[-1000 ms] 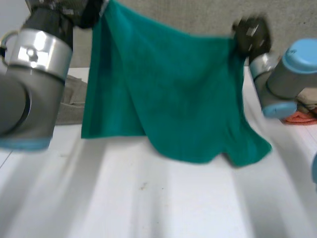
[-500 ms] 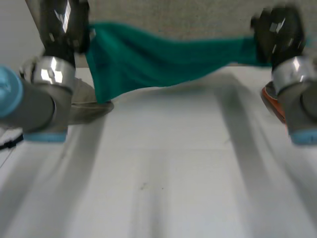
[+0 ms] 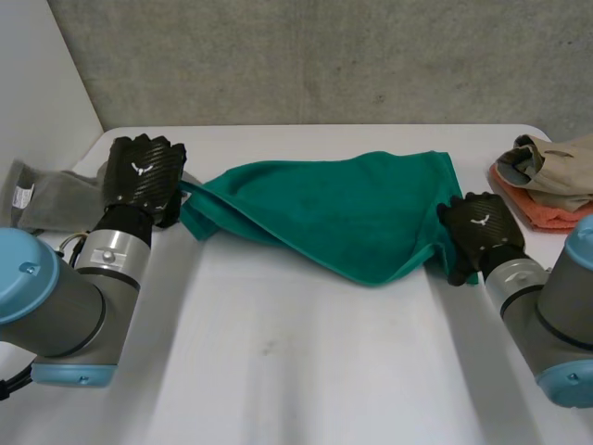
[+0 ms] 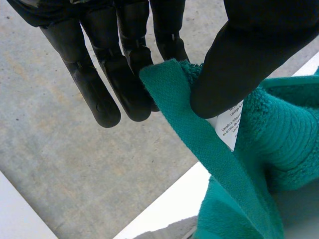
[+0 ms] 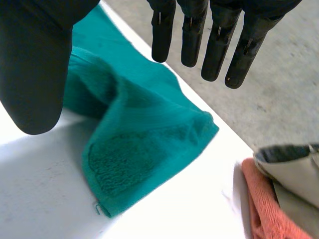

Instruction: Fold the laundry.

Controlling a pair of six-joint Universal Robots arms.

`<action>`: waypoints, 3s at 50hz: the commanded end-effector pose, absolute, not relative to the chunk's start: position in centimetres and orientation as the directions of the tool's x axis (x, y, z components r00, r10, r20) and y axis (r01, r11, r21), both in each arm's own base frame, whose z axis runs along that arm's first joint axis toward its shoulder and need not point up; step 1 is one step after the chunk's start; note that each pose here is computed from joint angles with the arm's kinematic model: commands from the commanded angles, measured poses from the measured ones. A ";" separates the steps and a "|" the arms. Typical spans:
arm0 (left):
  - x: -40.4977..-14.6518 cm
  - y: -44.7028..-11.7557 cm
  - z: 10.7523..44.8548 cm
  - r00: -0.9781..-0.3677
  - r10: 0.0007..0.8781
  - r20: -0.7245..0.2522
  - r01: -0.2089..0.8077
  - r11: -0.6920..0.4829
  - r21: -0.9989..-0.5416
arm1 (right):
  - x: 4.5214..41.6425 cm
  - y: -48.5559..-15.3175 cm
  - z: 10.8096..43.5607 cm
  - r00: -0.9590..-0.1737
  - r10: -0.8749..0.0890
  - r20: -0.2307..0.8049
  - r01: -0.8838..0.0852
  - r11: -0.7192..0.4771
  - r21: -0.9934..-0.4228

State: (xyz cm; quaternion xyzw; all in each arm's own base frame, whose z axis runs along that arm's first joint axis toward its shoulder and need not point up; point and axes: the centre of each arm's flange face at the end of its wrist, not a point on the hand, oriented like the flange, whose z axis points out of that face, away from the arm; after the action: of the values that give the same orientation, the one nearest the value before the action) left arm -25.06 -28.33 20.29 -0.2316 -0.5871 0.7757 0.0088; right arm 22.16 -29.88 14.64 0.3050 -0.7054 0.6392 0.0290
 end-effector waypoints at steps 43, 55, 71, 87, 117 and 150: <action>-24.2 -28.8 21.1 -0.903 0.254 -0.346 0.258 -0.323 -0.911 | 22.5 -34.8 10.8 -0.946 -0.298 -0.130 0.002 0.395 -0.919; -24.1 -28.8 21.1 -0.903 0.253 -0.348 0.262 -0.319 -0.911 | 22.3 -37.0 11.5 -0.963 -0.253 -0.090 0.009 0.306 -0.952; -21.7 -23.3 21.5 -0.816 0.359 -0.453 0.473 -0.036 -0.881 | 17.4 -29.1 18.1 -0.572 -0.527 0.629 -0.793 0.159 -0.588; -19.3 -16.8 19.9 -0.541 0.543 -0.642 0.788 0.062 -0.612 | 13.9 -22.0 19.7 -0.395 -0.662 0.637 -0.910 0.189 -0.368; -26.5 -34.3 13.8 -0.703 0.178 -0.689 0.676 -0.137 -0.724 | 20.6 -40.9 12.8 -0.374 -0.213 0.902 -0.884 -0.212 -0.417; -26.0 -26.7 16.5 -0.745 0.266 -0.612 0.596 -0.147 -0.790 | 13.4 -33.6 15.8 -0.747 -0.453 0.487 -0.614 0.190 -0.766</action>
State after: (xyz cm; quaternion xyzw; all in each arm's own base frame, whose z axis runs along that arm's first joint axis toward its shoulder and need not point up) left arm -26.26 -27.72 16.96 -0.3474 -0.6257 0.6833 -0.1444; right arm 15.21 -34.15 17.49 0.3387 -0.7496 0.5638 0.0737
